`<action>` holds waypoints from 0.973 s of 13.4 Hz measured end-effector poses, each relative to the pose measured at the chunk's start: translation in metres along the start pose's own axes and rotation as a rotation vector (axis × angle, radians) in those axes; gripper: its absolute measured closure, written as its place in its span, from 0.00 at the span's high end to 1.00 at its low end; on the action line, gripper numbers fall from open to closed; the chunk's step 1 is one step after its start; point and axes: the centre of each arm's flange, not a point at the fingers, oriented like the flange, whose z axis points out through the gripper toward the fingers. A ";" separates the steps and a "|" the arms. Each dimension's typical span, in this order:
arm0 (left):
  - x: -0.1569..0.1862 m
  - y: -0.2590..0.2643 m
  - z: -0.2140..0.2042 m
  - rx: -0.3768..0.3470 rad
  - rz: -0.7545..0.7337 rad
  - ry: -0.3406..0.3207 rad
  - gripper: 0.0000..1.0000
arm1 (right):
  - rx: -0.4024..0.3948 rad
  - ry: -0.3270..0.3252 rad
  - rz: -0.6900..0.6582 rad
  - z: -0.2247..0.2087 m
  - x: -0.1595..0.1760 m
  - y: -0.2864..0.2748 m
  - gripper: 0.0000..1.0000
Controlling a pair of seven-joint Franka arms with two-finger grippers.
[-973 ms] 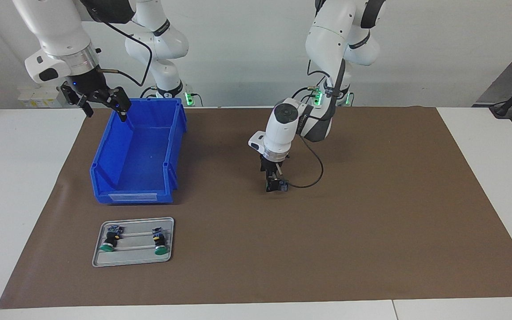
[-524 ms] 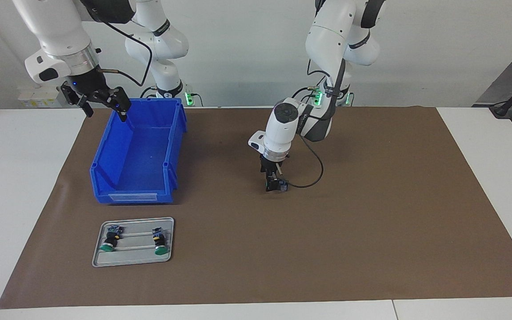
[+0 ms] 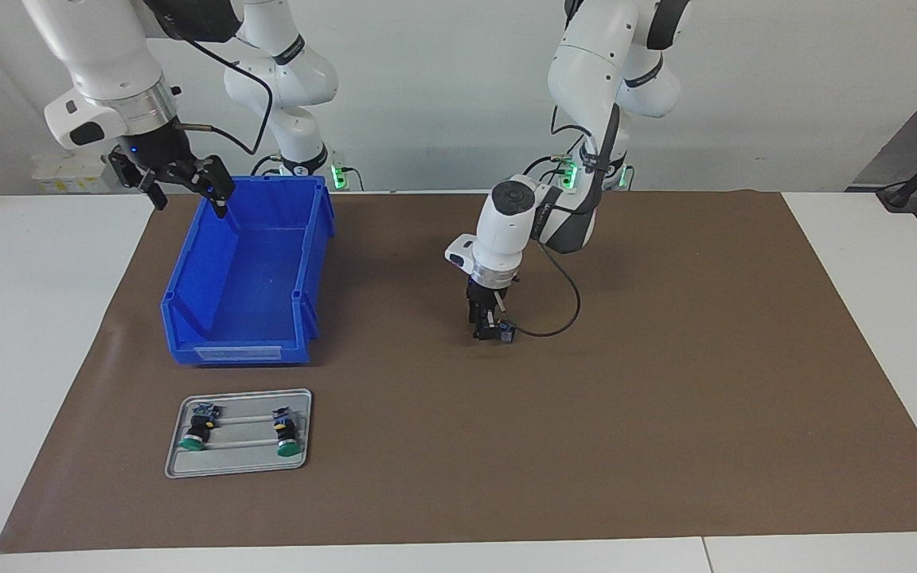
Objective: Place and press button with both arms
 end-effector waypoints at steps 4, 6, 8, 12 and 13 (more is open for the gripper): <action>0.000 -0.001 0.000 0.002 0.002 0.000 0.39 | 0.000 0.000 0.000 0.000 0.000 0.000 1.00; 0.000 -0.001 -0.001 0.005 0.007 -0.001 0.36 | 0.000 0.000 0.000 0.000 0.000 0.000 1.00; 0.000 -0.003 -0.002 0.010 0.007 0.000 0.31 | 0.000 0.000 0.000 0.000 0.000 0.000 1.00; 0.000 -0.014 -0.009 0.017 -0.002 0.002 0.21 | 0.000 0.000 0.000 0.000 0.000 0.000 1.00; -0.001 -0.017 -0.010 0.015 -0.005 -0.001 0.21 | 0.000 0.000 0.000 0.000 0.000 0.000 1.00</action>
